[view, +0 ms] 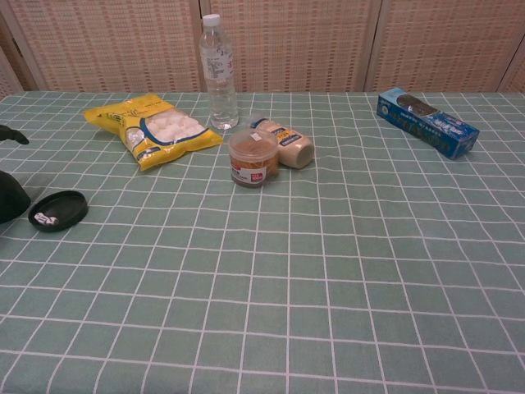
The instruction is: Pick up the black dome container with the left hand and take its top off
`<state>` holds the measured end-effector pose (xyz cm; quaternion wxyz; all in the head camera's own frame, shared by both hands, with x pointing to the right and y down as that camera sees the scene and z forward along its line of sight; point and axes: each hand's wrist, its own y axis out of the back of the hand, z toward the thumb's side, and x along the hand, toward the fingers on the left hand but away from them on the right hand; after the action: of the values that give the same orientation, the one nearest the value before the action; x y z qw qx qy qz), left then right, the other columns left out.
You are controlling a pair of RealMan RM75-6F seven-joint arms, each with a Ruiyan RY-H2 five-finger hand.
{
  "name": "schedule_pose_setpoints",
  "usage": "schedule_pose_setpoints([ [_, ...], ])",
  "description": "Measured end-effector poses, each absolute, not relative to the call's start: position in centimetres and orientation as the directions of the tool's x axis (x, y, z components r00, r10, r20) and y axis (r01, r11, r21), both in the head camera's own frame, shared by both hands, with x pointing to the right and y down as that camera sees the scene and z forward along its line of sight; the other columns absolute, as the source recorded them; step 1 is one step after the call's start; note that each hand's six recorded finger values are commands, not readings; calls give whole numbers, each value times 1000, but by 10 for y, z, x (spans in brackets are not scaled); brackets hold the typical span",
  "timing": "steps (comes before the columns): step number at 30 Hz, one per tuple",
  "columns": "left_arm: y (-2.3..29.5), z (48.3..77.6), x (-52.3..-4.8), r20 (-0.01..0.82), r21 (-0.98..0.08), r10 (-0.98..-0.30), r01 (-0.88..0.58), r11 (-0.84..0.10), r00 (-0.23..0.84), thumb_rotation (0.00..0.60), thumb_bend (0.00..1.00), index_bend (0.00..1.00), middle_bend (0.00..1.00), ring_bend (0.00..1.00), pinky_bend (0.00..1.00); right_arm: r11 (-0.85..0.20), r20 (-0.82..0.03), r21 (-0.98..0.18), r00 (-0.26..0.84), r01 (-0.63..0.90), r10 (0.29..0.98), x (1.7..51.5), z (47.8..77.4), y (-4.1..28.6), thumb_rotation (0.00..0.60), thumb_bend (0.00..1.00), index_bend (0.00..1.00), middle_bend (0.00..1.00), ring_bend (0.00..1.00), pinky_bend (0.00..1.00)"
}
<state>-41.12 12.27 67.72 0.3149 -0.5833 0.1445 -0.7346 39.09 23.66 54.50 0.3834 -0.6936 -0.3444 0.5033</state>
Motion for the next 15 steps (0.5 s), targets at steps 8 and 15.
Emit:
schedule_pose_setpoints([
  [8,139,631,-389,562,-826,-816,142,-545,139,600,390,0,0,0,0,-480,-446,-873,256,88,858,389,550,238,600,77,0,0,0,0],
  [15,217,585,-419,302,-940,-927,-95,-329,221,600,413,0,0,0,0,-471,-445,-880,247,55,861,387,552,241,600,77,0,0,0,0],
])
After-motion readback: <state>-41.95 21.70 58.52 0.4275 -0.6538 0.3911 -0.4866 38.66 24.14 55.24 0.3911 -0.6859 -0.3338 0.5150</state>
